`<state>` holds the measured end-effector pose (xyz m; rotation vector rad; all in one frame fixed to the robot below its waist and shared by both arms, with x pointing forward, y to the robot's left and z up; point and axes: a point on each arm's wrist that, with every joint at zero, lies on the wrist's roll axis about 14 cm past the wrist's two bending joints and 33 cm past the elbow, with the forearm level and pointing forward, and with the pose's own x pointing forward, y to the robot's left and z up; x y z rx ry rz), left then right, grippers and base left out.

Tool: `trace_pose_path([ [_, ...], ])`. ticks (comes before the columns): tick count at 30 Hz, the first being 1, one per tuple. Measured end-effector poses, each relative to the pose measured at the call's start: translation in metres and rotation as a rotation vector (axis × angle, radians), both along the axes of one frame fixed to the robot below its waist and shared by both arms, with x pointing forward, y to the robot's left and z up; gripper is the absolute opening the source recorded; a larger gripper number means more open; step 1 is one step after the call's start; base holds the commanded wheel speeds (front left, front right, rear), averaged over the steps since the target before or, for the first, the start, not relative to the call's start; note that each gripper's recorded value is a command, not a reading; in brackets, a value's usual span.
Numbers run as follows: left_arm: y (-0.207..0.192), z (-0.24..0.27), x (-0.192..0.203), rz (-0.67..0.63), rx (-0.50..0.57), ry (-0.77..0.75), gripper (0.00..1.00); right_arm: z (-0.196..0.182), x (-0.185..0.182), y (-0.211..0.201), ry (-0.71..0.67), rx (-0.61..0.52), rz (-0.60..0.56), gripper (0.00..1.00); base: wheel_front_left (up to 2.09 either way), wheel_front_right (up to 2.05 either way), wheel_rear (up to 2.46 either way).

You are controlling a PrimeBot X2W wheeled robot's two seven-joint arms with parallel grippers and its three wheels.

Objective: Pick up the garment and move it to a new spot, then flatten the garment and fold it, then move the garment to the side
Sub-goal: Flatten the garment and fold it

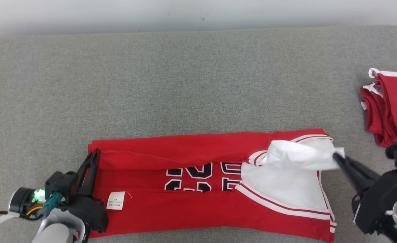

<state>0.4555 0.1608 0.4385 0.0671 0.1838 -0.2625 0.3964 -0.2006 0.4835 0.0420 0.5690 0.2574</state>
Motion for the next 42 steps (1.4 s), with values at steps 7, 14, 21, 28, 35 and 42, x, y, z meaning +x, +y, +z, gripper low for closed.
trace_pose_path([
  [7, 0.009, -0.013, -0.009, 0.040, -0.010, 0.039, 0.00, -0.016, -0.029, 0.010, 0.121, 0.021, 0.033, 0.00, 0.00, 0.00, 0.00],
  [14, 0.021, -0.023, -0.015, 0.093, -0.015, 0.070, 1.00, -0.033, -0.051, 0.019, 0.227, 0.029, 0.070, 0.00, 0.00, 0.00, 0.00],
  [21, 0.031, -0.022, -0.022, 0.153, -0.038, 0.069, 1.00, -0.062, -0.083, 0.018, 0.395, 0.039, 0.062, 1.00, 0.00, 0.00, 0.00],
  [28, 0.042, 0.000, -0.034, 0.233, -0.083, -0.005, 1.00, -0.056, -0.082, 0.016, 0.353, 0.040, 0.034, 1.00, 0.00, 0.00, 0.00],
  [35, 0.042, 0.048, -0.044, 0.279, -0.168, -0.160, 1.00, -0.018, -0.043, 0.015, 0.060, 0.072, -0.024, 1.00, 0.00, 0.00, 0.00],
  [42, 0.037, 0.099, -0.063, 0.282, -0.301, -0.323, 1.00, 0.007, -0.022, 0.020, -0.222, 0.152, -0.116, 1.00, 0.00, 0.00, 0.00],
])
